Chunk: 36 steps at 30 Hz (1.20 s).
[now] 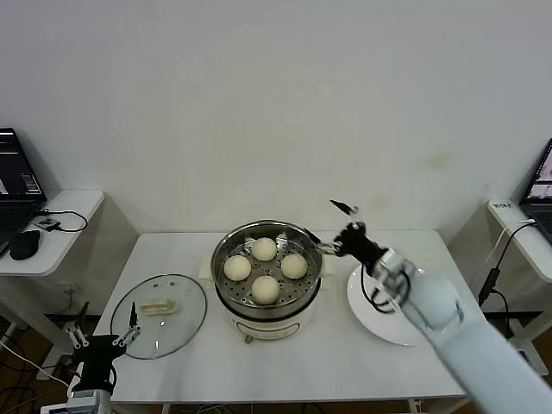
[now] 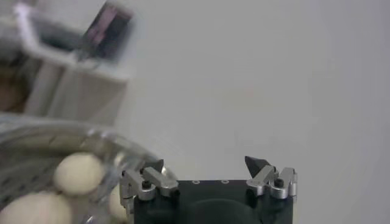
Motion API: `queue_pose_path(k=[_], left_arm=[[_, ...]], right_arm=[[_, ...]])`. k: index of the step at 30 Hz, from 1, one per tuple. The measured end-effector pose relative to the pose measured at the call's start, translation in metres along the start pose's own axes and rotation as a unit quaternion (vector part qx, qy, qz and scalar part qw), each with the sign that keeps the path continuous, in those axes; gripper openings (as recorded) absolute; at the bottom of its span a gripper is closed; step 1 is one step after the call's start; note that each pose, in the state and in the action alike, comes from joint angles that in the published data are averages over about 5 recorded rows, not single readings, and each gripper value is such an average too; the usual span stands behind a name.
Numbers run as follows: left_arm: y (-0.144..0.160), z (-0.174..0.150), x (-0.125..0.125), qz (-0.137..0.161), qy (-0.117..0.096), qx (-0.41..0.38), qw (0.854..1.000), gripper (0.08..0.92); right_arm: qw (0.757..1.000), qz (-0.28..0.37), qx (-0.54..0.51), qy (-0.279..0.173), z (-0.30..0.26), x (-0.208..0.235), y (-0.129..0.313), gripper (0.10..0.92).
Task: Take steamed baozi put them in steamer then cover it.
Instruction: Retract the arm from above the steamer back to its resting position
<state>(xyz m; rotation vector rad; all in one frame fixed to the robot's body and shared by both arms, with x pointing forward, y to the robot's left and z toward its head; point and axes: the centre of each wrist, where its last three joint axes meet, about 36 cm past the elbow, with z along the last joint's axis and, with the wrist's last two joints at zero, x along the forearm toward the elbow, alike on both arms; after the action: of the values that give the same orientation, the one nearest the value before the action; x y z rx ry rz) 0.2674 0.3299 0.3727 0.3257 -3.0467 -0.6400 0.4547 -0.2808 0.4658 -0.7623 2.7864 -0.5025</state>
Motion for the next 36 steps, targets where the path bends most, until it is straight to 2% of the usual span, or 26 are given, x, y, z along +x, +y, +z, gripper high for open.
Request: queue_pose_path(k=[5, 9, 13, 19, 22, 26, 36], left_arm=[[0.007, 0.013, -0.01, 0.004, -0.019, -0.099, 0.995, 0.823], [0.015, 0.025, -0.021, 0.018, -0.038, -0.199, 0.979, 0.823], [0.023, 0.039, -0.032, 0.047, -0.051, -0.301, 0.951, 0.823], [0.027, 0.057, -0.039, 0.101, -0.054, -0.42, 0.9, 0.823], [0.025, 0.061, -0.039, 0.122, -0.053, -0.458, 0.879, 0.823], [0.023, 0.065, -0.043, 0.139, -0.056, -0.488, 0.86, 0.823], [0.017, 0.076, -0.063, 0.162, -0.057, -0.528, 0.832, 0.823]], right_arm=[[0.994, 0.099, -0.038, 0.002, 0.025, 0.061, 0.014, 0.823], [0.984, 0.172, -0.05, 0.016, 0.034, 0.103, 0.022, 0.823], [0.97, 0.234, -0.056, 0.032, 0.037, 0.135, 0.027, 0.823], [0.951, 0.298, -0.055, 0.064, 0.045, 0.176, 0.035, 0.823], [0.942, 0.321, -0.052, 0.078, 0.048, 0.193, 0.039, 0.823], [0.933, 0.344, -0.048, 0.097, 0.05, 0.211, 0.044, 0.823], [0.919, 0.371, -0.04, 0.13, 0.052, 0.239, 0.055, 0.823]])
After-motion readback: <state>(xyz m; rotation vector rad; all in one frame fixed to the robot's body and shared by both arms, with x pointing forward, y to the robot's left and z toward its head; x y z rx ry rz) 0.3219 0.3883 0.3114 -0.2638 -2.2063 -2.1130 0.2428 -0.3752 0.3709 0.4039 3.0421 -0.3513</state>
